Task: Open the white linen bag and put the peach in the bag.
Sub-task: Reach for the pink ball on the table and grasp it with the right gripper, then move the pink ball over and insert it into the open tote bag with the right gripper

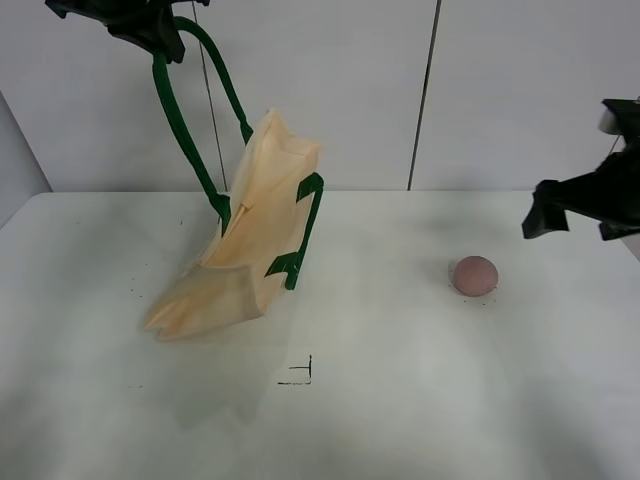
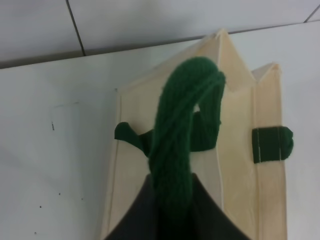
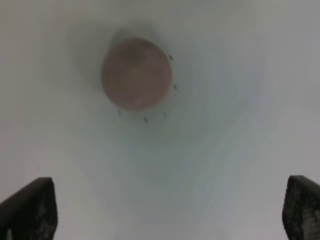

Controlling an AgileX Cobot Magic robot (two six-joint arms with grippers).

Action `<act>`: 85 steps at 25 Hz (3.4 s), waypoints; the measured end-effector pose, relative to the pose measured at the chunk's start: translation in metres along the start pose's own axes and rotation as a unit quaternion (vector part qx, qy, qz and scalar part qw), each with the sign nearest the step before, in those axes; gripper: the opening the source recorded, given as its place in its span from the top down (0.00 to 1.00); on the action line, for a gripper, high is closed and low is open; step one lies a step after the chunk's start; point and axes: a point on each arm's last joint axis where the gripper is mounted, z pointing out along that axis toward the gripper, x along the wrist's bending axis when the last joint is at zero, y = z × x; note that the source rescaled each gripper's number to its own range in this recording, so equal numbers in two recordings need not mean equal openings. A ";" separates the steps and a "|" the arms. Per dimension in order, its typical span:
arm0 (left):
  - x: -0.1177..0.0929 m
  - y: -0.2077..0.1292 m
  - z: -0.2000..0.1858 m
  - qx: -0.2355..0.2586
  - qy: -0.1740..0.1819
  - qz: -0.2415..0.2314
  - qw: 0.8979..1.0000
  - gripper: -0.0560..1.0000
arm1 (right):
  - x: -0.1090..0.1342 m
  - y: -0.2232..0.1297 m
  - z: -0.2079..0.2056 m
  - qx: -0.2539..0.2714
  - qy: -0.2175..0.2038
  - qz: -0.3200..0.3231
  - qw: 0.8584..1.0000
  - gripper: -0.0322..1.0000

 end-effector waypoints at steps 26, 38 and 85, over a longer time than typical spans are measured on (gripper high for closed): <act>0.000 0.000 0.000 0.000 0.000 0.000 1.000 0.95 | 0.009 0.015 0.175 0.101 -0.004 -0.063 0.993 0.00; 0.000 0.000 0.000 0.000 0.000 0.000 1.000 0.95 | 0.012 0.016 0.178 0.110 0.008 -0.051 0.993 0.96; 0.000 0.000 0.000 0.000 0.000 0.002 1.000 0.95 | 0.284 0.042 0.106 0.035 0.253 -0.235 0.938 0.01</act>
